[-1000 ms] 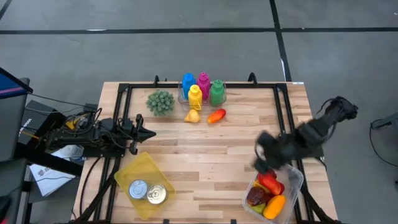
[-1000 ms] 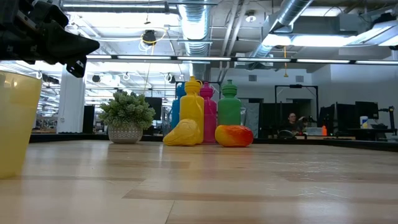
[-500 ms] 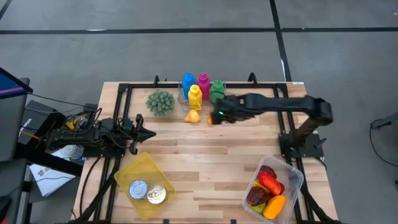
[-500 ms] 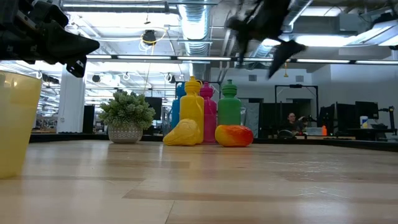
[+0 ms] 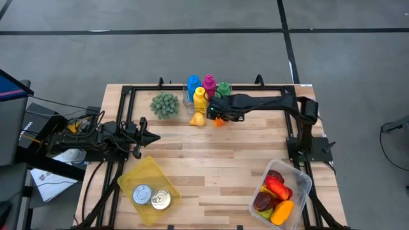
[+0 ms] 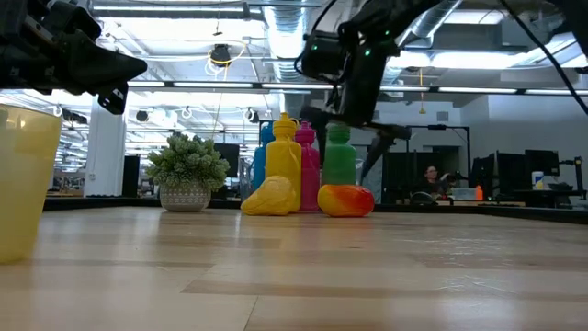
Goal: Pick & Place Food Item
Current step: Put the red mango into the white bin
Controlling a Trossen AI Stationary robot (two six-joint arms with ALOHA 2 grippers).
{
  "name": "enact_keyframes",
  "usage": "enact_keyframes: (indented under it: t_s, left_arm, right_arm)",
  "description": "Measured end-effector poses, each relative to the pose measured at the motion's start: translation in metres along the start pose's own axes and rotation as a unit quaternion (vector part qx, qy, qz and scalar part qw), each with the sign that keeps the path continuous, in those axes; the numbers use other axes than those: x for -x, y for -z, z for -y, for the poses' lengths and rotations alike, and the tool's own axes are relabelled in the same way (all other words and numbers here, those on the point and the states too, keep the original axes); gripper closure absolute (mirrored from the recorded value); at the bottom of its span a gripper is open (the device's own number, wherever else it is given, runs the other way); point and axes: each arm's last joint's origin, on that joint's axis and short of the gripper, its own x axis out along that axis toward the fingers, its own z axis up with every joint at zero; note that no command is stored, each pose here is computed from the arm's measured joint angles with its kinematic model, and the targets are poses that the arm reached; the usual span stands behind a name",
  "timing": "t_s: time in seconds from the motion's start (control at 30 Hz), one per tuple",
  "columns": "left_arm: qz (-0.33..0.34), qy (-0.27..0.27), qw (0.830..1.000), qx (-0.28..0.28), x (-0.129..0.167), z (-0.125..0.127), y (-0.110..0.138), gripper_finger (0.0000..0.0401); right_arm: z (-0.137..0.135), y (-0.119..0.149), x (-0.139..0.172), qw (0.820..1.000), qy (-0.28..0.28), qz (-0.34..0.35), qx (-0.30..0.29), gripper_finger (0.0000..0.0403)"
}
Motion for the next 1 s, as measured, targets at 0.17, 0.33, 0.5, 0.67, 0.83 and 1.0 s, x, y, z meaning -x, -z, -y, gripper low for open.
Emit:
enact_keyframes:
  t_s: [0.17, 0.33, 0.5, 0.67, 0.83, 1.0]
  left_arm:
    - [0.0, 0.0, 1.0, 0.0, 0.0, 0.0, 0.0, 0.0401]
    - [0.0, 0.0, 1.0, 0.0, 0.0, 0.0, 0.0, 0.0401]
    - [0.0, 0.0, 1.0, 0.0, 0.0, 0.0, 0.0, 0.0401]
    - [0.0, 0.0, 1.0, 0.0, 0.0, 0.0, 0.0, 0.0401]
    - [0.0, 0.0, 1.0, 0.0, 0.0, 0.0, 0.0, 0.0401]
    - [0.0, 0.0, 1.0, 0.0, 0.0, 0.0, 0.0, 0.0401]
  right_arm:
    - [-0.003, -0.001, -0.016, 1.0, 0.003, 0.003, -0.017, 0.0055]
    - [0.0, 0.003, -0.028, 0.998, 0.032, -0.003, -0.046, 0.006]
    - [0.0, 0.005, -0.028, 0.999, 0.037, -0.005, -0.032, 0.0077]
    - [0.012, 0.013, -0.018, 0.995, 0.093, -0.035, 0.012, 0.0107]
    - [0.021, 0.037, -0.01, 0.98, 0.152, -0.085, 0.093, 0.0116]
    - [0.017, 0.052, 0.016, 0.984, 0.119, -0.069, 0.11, 0.0116]
